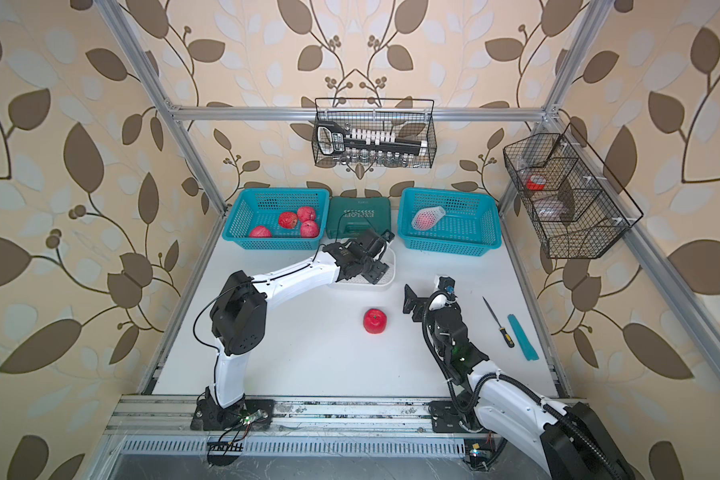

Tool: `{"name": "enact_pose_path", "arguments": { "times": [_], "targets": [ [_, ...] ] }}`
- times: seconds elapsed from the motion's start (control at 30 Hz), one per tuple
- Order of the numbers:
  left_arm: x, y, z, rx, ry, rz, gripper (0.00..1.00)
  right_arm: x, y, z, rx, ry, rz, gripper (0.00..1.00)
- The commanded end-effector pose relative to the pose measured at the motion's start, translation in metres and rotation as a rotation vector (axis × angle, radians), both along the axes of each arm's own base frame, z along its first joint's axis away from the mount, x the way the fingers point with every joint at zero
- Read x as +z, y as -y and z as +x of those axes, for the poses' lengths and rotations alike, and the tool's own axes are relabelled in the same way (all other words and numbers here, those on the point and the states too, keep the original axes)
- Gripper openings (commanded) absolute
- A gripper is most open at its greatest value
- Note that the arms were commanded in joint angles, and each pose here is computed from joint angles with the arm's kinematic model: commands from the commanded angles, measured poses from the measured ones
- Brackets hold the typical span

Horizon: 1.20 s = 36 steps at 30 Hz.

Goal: Remove foam nets from apples
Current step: Place the foam net into the storage box, then pick up the apple from the center of the board.

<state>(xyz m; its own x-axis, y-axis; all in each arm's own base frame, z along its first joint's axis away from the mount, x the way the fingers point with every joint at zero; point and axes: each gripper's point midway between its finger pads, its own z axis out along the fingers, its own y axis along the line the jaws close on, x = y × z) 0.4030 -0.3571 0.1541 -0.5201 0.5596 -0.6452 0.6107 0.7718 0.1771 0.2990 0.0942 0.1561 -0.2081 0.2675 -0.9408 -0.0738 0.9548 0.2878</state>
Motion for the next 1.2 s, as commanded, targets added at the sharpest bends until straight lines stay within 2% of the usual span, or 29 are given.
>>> {"name": "enact_pose_path", "arguments": {
  "times": [0.0,0.13,0.27,0.37,0.53,0.73,0.97,1.17],
  "targets": [
    [0.051,0.004,-0.016,-0.041,0.04,-0.097,0.77,0.014,-0.001,0.004,-0.009,0.028,0.024,1.0],
    [0.076,0.001,-0.025,-0.072,0.063,-0.156,0.75,0.014,-0.001,0.004,-0.009,0.027,0.023,1.0],
    [0.083,-0.023,-0.011,-0.009,0.081,-0.193,0.6,0.014,-0.002,0.004,-0.004,0.026,0.026,1.0],
    [0.067,-0.044,0.008,0.069,0.02,-0.195,0.54,0.014,-0.003,0.004,-0.001,0.026,0.028,0.99],
    [0.033,-0.061,0.028,0.137,0.0,-0.137,0.54,0.014,-0.003,0.004,0.001,0.024,0.027,1.0],
    [-0.01,-0.049,0.037,0.118,-0.065,-0.104,0.54,0.014,-0.004,0.005,0.006,0.021,0.026,0.99],
    [-0.054,-0.028,0.031,0.098,-0.133,-0.09,0.54,0.014,-0.003,0.005,0.003,0.021,0.024,1.0],
    [-0.075,-0.023,0.032,0.09,-0.167,-0.08,0.54,0.012,-0.005,0.006,0.005,0.012,0.022,1.0]
  ]
}}
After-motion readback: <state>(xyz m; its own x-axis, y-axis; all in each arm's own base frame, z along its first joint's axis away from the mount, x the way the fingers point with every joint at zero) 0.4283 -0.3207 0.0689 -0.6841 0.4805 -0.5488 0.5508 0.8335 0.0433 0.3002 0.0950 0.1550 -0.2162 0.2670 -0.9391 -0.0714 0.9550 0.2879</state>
